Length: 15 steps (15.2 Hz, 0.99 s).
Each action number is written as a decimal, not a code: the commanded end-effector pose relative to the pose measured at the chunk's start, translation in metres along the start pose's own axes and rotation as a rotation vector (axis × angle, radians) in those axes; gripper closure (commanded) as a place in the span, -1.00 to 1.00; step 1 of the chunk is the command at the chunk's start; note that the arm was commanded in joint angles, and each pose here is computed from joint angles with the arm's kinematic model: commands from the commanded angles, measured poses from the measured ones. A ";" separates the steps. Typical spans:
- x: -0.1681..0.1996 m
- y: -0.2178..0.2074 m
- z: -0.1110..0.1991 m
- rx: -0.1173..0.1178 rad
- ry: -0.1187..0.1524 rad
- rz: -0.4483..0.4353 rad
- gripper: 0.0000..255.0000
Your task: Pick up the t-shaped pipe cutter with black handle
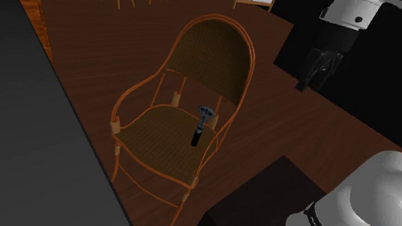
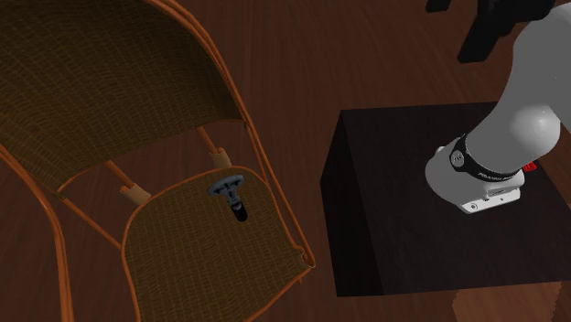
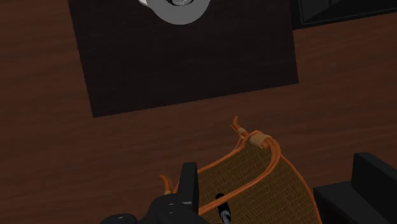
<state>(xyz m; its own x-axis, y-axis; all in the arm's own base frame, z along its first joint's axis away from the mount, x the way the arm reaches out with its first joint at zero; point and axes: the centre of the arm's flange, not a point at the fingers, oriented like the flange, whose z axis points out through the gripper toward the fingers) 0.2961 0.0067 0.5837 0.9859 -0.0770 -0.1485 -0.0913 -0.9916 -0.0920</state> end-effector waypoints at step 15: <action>0.194 -0.017 0.089 -0.107 -0.206 -0.152 -1.00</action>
<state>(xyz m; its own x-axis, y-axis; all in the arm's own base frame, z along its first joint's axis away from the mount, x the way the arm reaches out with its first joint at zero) 0.4642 0.0148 0.4806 0.9430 0.0738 -0.3245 0.0681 -0.9973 -0.0291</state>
